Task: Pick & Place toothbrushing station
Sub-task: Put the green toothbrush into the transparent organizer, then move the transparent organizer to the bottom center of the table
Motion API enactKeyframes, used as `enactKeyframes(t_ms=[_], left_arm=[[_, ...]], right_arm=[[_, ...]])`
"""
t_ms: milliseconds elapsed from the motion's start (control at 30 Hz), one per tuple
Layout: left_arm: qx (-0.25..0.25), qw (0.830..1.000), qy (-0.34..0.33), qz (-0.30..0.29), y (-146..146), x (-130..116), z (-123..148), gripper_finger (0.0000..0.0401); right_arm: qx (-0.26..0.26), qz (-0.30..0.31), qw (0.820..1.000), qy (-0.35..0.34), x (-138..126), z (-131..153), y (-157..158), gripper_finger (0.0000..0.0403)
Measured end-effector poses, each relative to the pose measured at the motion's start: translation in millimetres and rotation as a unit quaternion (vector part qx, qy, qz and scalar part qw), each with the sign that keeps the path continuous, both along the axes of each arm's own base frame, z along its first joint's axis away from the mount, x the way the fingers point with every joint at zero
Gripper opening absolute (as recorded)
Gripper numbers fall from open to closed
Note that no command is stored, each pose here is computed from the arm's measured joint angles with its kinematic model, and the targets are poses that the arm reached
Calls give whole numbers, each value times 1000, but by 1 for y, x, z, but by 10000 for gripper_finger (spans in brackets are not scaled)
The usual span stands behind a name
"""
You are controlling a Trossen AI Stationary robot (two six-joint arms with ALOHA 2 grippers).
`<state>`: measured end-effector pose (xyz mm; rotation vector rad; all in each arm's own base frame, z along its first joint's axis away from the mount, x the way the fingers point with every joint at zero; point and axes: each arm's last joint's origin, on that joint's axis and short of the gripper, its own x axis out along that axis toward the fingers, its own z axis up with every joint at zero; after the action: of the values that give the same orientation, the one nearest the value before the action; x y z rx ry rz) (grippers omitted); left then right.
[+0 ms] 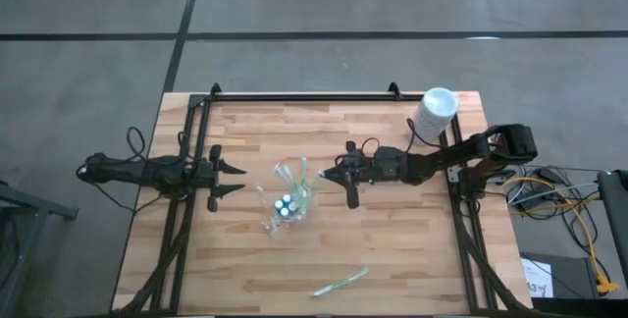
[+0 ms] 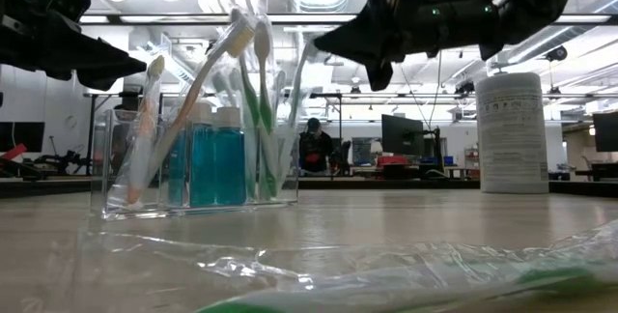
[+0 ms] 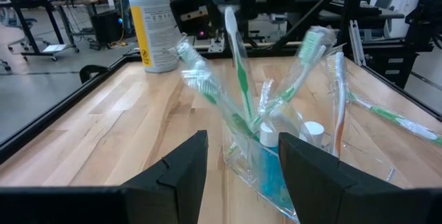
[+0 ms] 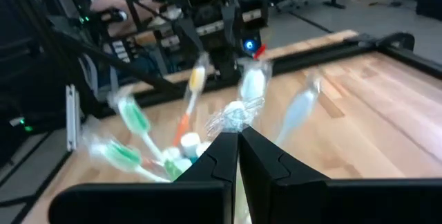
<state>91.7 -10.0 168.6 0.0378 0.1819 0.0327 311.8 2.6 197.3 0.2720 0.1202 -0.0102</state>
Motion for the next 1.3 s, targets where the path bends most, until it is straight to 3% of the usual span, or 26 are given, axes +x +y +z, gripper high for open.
enactKeyframes(t_ms=[267, 767, 1067, 1300], left_arm=[[0, 1000, 0, 0, 0, 0, 0, 181], [0, 1000, 0, -2, 0, 0, 0, 181], [0, 1000, 0, -2, 0, 0, 0, 181], [0, 1000, 0, -2, 0, 0, 0, 181]], right_arm=[[37, 17, 999, 15, 10, -7, 1, 26], [47, 29, 998, 11, 26, -3, 3, 93], [31, 31, 999, 14, 23, 1, 4, 120], [-20, 20, 1000, 13, 14, 17, 3, 121]])
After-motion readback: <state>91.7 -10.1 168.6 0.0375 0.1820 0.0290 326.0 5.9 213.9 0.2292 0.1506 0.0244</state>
